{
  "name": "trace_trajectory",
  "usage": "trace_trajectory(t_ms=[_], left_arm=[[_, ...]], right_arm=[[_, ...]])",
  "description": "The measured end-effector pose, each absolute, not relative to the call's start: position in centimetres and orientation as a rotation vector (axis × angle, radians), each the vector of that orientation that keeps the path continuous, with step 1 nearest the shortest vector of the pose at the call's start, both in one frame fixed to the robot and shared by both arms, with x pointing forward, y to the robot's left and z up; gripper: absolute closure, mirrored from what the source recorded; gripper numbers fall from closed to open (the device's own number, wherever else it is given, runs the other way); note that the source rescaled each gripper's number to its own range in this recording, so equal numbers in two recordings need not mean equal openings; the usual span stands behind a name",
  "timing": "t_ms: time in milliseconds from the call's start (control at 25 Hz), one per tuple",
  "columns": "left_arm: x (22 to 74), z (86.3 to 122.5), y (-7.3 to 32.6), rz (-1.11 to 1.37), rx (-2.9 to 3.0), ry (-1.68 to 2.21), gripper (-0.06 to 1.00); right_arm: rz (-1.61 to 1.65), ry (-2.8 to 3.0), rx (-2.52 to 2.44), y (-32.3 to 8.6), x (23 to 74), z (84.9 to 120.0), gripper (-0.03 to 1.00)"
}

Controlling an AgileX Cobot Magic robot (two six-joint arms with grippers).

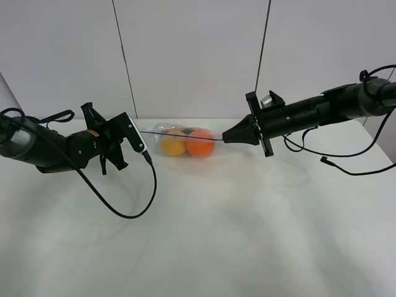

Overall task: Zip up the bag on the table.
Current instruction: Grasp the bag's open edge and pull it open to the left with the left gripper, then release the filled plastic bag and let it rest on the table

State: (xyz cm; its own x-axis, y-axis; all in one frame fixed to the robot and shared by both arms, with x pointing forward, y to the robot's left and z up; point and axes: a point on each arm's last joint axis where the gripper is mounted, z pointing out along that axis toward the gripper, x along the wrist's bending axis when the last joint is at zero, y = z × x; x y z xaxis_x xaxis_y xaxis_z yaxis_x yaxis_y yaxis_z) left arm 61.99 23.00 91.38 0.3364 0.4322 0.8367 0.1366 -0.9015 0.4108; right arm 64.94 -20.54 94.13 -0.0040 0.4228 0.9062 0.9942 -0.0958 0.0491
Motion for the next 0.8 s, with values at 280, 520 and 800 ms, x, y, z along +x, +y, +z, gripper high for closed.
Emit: trace_trajectory(t_ms=[280, 520, 800], left_arm=[[62.1, 91.4, 23.2, 1.568, 2.307, 0.539, 0.94], [62.4, 91.4, 25.2, 1.531, 2.198, 0.779, 0.32], [62.6, 91.4, 27.7, 1.537, 2.151, 0.911, -0.03]], right_arm=[[-1.078, -1.483, -1.595, -20.4, 65.0, 94.2, 0.97], [-1.048, -1.519, -1.597, -20.9, 64.8, 93.9, 0.97], [-1.045, -1.523, -1.6, -21.0, 64.8, 93.9, 0.97]])
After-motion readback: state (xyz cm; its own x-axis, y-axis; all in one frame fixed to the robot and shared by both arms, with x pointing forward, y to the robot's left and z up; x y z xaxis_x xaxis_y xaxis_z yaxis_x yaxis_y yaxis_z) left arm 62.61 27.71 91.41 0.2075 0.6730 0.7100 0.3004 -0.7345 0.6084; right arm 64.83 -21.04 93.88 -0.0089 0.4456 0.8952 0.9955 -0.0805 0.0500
